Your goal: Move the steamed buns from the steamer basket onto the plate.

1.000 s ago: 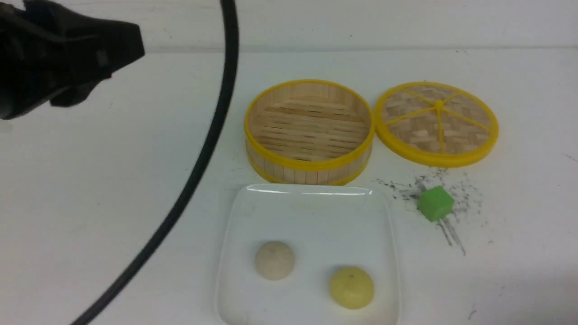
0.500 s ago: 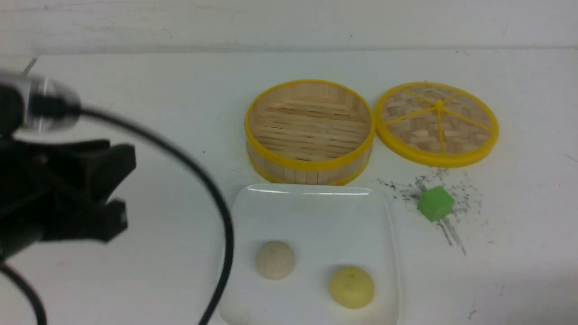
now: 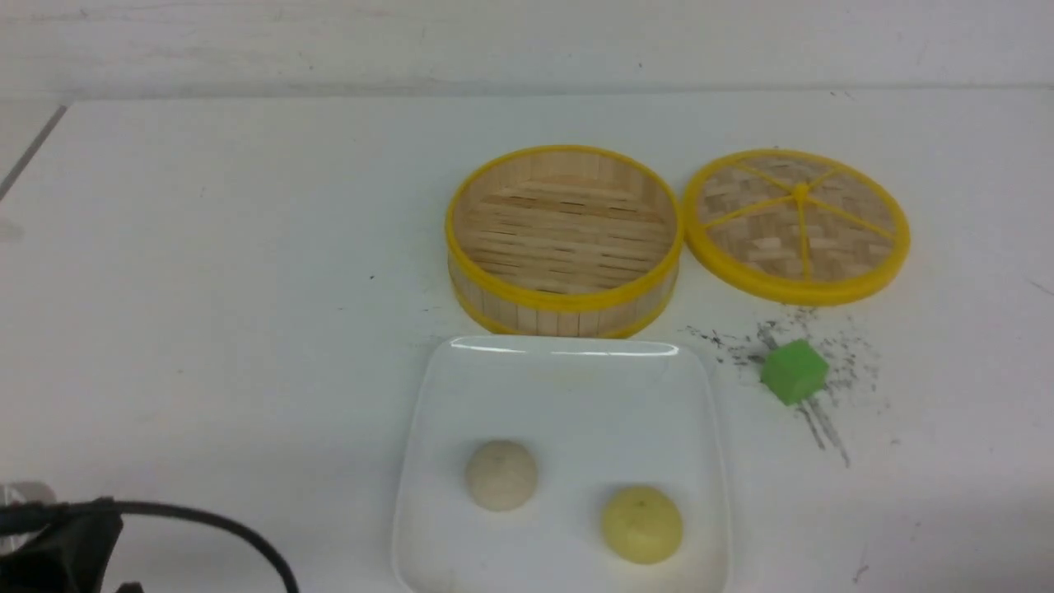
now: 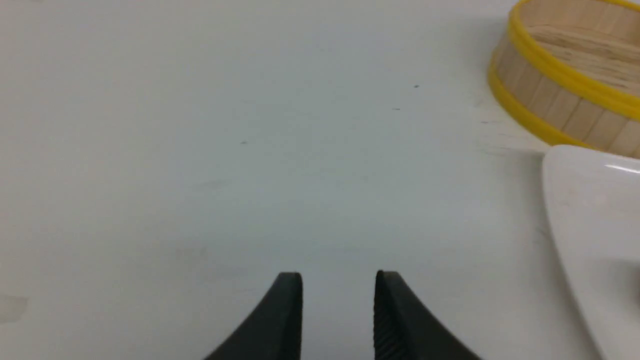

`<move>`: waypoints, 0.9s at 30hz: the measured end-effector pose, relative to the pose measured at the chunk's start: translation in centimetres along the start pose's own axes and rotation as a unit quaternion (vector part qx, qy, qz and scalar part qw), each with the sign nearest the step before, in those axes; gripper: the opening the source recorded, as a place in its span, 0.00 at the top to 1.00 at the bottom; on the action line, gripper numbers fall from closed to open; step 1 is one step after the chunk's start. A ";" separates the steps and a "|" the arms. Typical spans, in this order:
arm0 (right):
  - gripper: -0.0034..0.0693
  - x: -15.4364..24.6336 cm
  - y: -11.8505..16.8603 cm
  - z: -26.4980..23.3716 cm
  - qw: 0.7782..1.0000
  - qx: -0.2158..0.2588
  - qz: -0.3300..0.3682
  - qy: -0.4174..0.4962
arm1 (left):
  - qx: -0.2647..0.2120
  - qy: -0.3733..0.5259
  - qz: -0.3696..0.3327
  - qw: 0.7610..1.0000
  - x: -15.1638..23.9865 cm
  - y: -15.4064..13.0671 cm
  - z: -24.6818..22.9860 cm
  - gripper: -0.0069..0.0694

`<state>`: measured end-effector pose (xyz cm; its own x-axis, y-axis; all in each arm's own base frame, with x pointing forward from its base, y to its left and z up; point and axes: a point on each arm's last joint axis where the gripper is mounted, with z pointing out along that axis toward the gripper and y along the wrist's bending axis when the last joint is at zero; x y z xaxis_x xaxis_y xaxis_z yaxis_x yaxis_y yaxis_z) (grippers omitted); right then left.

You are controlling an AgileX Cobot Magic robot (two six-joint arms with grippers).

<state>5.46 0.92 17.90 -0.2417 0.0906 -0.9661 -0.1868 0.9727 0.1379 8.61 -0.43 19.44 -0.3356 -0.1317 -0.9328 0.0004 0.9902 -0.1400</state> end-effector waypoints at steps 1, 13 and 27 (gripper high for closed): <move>0.27 0.0 0.0 0.0 1.000 0.000 0.000 0.000 | -0.003 0.001 -0.001 1.000 0.1 0.1 0.0 0.60; 0.27 0.0 0.0 0.0 1.000 0.000 0.000 0.000 | -0.065 -0.073 0.002 0.995 1.2 1.3 -1.0 0.60; 0.27 0.0 0.0 0.0 1.000 0.000 0.000 0.000 | -0.093 -0.042 -0.004 0.995 2.9 1.7 -2.5 0.60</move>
<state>5.46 0.92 17.90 -0.2419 0.0905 -0.9661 -0.1867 0.9727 0.1379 5.27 1.00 17.33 -0.2547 -0.1350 -0.9576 -0.1788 0.9797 -0.0905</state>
